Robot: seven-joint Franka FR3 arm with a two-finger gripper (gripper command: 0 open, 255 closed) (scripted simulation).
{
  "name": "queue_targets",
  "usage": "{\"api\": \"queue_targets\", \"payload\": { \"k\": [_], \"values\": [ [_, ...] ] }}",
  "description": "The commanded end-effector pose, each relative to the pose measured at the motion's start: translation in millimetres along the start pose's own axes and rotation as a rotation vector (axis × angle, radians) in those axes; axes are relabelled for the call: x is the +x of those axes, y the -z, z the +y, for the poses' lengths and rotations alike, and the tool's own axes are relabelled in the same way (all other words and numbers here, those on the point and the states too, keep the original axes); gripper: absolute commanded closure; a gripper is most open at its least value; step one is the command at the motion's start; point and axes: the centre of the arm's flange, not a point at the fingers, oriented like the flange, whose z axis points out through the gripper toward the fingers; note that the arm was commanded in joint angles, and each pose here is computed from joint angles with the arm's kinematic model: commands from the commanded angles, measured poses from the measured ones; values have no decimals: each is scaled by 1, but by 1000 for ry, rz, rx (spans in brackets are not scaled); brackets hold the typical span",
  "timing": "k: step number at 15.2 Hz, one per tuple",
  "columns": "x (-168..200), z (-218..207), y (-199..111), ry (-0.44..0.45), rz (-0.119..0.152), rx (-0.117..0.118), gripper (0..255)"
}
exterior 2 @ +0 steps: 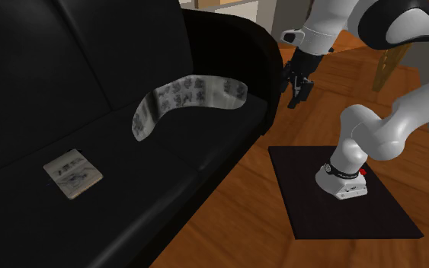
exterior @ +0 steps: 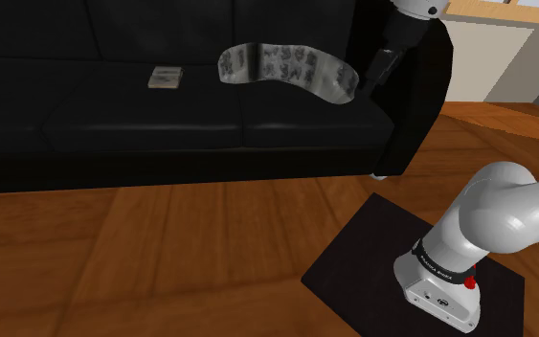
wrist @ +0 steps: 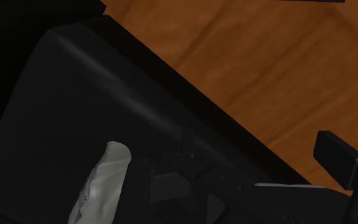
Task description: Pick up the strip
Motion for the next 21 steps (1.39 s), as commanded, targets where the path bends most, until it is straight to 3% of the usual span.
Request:
{"api": "queue_targets", "payload": {
  "k": [1,21],
  "values": [
    [0,0,0,0,0,0,0],
    [219,165,-29,46,-13,104,0]
  ]
}}
